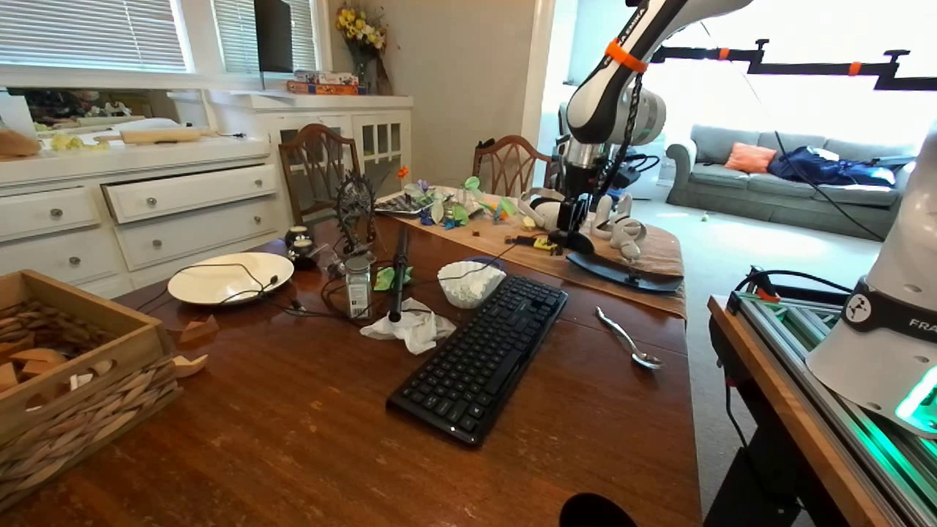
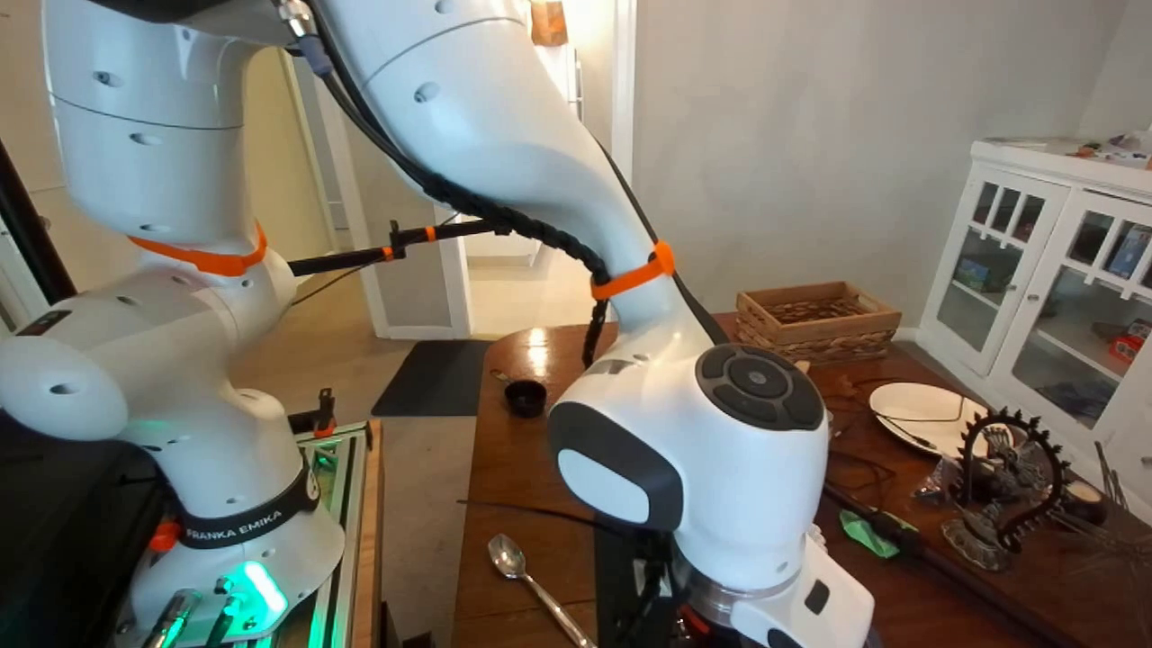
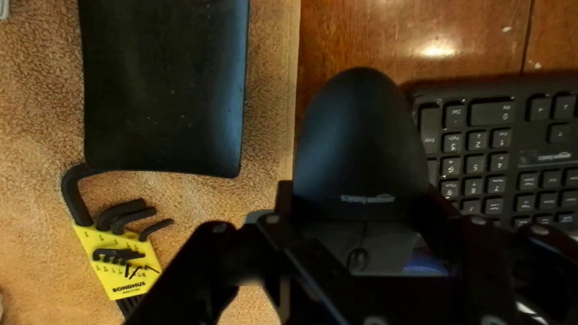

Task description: Move the black mouse to the right side of the table.

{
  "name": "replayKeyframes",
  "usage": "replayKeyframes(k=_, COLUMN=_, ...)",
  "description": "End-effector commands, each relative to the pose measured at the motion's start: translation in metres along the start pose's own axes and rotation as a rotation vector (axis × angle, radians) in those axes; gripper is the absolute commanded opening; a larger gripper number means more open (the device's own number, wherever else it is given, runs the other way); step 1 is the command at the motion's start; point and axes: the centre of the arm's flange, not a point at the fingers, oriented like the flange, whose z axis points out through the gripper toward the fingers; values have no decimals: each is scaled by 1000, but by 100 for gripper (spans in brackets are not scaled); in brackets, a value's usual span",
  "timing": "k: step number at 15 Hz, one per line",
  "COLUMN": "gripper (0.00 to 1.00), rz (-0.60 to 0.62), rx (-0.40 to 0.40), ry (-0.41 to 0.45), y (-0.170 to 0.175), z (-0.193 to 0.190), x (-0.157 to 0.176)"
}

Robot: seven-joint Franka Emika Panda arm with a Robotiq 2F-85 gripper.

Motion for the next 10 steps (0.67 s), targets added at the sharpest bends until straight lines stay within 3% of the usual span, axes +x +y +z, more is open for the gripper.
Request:
replayKeyframes(k=1, gripper=42, rz=77, rx=-23, ry=21, y=13, z=28, x=18)
replayKeyframes(k=10, gripper=42, rz=157, rx=3, ry=-21, y=17, z=72, x=33)
